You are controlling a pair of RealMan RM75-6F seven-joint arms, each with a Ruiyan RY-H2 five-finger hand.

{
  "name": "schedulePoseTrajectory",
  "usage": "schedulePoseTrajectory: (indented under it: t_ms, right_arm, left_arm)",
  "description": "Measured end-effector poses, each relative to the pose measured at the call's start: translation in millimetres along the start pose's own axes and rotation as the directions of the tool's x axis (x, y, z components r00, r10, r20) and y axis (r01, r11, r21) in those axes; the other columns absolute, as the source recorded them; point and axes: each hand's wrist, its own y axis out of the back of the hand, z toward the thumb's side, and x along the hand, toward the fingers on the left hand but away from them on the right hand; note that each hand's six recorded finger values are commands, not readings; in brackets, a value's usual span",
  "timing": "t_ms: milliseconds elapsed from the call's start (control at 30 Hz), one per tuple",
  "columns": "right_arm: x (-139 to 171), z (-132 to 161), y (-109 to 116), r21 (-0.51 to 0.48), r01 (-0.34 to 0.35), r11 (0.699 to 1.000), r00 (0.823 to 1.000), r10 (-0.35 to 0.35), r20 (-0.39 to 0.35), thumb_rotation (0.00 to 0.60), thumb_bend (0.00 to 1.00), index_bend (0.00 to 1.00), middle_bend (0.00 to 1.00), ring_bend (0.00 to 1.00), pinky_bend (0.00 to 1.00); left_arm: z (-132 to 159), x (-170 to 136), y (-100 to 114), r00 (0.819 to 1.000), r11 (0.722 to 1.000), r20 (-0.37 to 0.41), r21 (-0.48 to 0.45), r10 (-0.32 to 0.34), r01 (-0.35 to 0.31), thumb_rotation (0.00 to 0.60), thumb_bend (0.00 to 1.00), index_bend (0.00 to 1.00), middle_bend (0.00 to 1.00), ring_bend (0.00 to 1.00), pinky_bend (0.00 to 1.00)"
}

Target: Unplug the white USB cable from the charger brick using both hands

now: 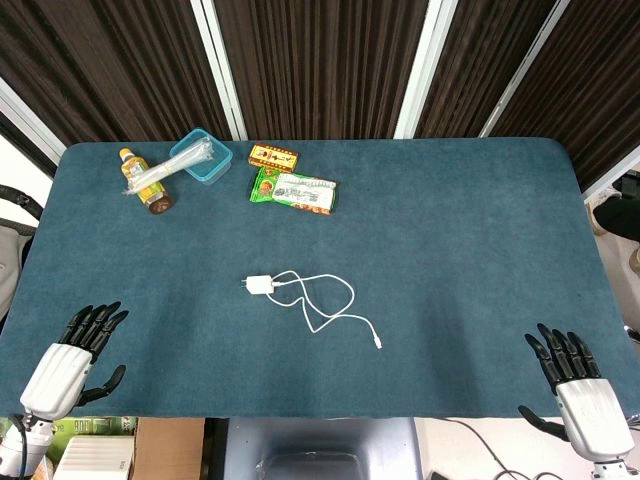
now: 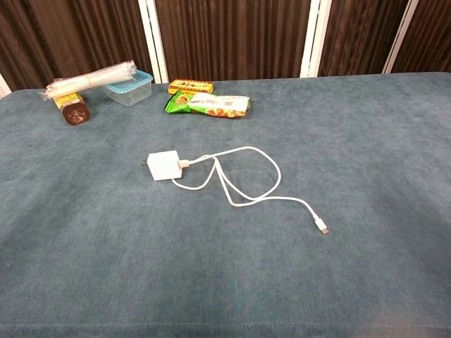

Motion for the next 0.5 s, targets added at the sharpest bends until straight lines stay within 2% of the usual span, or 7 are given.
schedulePoseTrajectory:
  t_ms: [100, 133, 200, 233, 300, 367, 500]
  right_arm:
    - [1, 1, -1, 0.002, -0.007, 1.000, 1.000, 0.007, -0.004, 0.600, 0.22, 0.00, 0.00, 0.00, 0.00]
    - [1, 1, -1, 0.002, -0.009, 1.000, 1.000, 0.009, -0.006, 0.600, 0.22, 0.00, 0.00, 0.00, 0.00]
    - [1, 1, -1, -0.002, -0.012, 1.000, 1.000, 0.012, -0.009, 0.600, 0.22, 0.00, 0.00, 0.00, 0.00]
    - [1, 1, -1, -0.002, -0.012, 1.000, 1.000, 0.012, -0.009, 0.600, 0.22, 0.00, 0.00, 0.00, 0.00]
    - [1, 1, -2, 0.004, -0.014, 1.000, 1.000, 0.014, -0.009, 0.600, 0.22, 0.00, 0.00, 0.00, 0.00]
    - [1, 1, -3, 0.002, -0.017, 1.000, 1.000, 0.017, -0.007, 0.600, 0.22, 0.00, 0.00, 0.00, 0.00]
    - [0, 1, -4, 0.003, -0.021, 1.000, 1.000, 0.021, -0.004, 0.600, 0.22, 0.00, 0.00, 0.00, 0.00]
  left_arm:
    - [3, 3, -4, 1.000, 1.000, 0.009, -0.009, -0.005, 0.005, 0.600, 0.41, 0.01, 0.00, 0.00, 0.04]
    - [5, 5, -6, 1.000, 1.000, 0.012, -0.012, -0.006, 0.006, 0.600, 0.41, 0.01, 0.00, 0.03, 0.09]
    - [9, 12, -9, 1.000, 1.000, 0.027, -0.023, 0.003, -0.002, 0.600, 0.41, 0.02, 0.00, 0.24, 0.35]
    - [12, 16, -11, 0.999, 0.999, 0.034, -0.032, 0.010, -0.009, 0.600, 0.41, 0.04, 0.01, 0.42, 0.55]
    - [21, 29, -17, 0.998, 0.997, 0.054, -0.073, 0.027, -0.023, 0.600, 0.41, 0.10, 0.06, 0.68, 0.81]
    - [34, 46, -26, 0.996, 0.990, 0.077, -0.142, 0.039, -0.028, 0.600, 0.41, 0.16, 0.13, 0.85, 0.95]
    - [53, 80, -43, 0.996, 0.972, 0.083, -0.234, 0.023, -0.003, 0.600, 0.41, 0.21, 0.19, 0.98, 1.00]
